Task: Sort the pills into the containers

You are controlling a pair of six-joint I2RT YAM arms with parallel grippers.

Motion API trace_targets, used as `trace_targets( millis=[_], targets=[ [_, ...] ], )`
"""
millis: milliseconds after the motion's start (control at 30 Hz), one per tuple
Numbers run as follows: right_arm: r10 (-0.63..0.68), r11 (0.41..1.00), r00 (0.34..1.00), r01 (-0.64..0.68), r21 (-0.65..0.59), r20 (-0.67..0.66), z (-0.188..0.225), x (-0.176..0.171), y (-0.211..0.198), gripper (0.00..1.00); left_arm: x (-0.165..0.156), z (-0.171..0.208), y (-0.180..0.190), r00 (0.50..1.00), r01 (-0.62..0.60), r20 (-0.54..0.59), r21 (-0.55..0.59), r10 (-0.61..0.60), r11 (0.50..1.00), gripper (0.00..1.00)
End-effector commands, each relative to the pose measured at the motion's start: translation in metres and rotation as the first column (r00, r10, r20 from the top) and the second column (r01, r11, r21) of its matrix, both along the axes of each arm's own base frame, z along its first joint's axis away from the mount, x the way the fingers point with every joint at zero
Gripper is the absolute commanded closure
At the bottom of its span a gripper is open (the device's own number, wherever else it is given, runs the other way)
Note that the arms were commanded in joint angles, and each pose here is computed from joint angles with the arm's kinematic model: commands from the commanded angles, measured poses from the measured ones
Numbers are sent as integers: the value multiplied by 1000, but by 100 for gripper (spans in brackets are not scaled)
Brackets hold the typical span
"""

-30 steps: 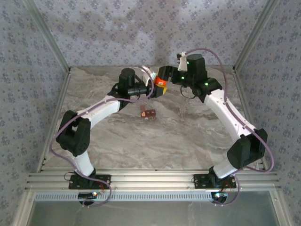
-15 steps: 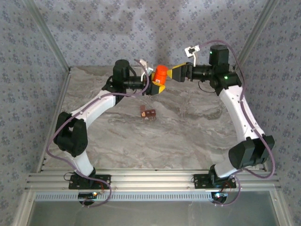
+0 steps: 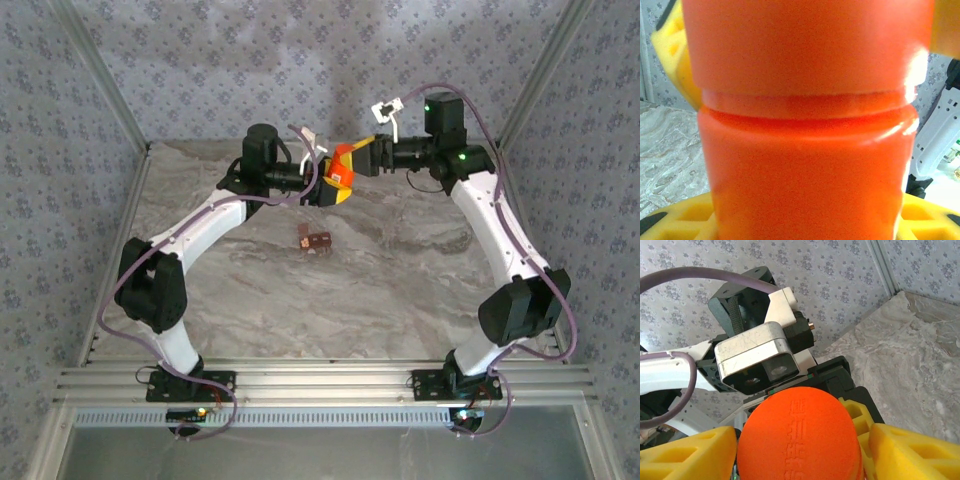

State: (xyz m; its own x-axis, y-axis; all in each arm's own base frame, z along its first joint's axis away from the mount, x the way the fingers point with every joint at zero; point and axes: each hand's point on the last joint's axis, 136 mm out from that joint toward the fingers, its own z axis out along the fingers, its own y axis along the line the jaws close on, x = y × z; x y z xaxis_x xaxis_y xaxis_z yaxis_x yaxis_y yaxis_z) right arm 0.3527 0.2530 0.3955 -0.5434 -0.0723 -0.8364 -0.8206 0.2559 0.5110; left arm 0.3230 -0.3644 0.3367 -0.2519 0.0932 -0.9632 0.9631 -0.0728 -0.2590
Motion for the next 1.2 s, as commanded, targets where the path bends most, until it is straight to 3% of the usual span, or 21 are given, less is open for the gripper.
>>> trace_targets(
  millis=[0,167,300,500,667,900,1000,1067,1167],
  targets=[
    [1,1000,1000,-1,-4,16,5,2,2,36,-5,9,-2,998,42,38,-18,-42,999,100],
    [-9,1000,1000,9,-12,4,2,2,2,56,-3,8,-2,999,34,37,-17,-33,999,100],
    [-110,992,994,108,-67,-23,-9,13,1,65,2,8,-3,999,-1,45,-16,1,1000,100],
    [-340,936,932,323,-138,-128,-38,37,6,66,27,5,-7,976,-196,96,-31,198,980,100],
    [-533,846,826,510,-157,-186,-57,51,11,67,30,3,-21,947,-287,128,-81,296,954,100],
    [-553,833,813,537,-132,-181,-57,55,22,67,36,-4,-30,920,-361,117,-121,375,925,100],
    [-531,847,830,516,-128,-172,-52,53,21,60,38,-7,-30,917,-369,119,-115,381,922,100],
    [-505,863,848,493,-107,-163,-42,49,16,41,38,-8,-29,917,-367,125,-106,378,924,100],
    [-453,891,884,449,-64,-113,-22,41,-2,26,37,-6,-24,925,-347,126,-96,358,933,100]
  ],
)
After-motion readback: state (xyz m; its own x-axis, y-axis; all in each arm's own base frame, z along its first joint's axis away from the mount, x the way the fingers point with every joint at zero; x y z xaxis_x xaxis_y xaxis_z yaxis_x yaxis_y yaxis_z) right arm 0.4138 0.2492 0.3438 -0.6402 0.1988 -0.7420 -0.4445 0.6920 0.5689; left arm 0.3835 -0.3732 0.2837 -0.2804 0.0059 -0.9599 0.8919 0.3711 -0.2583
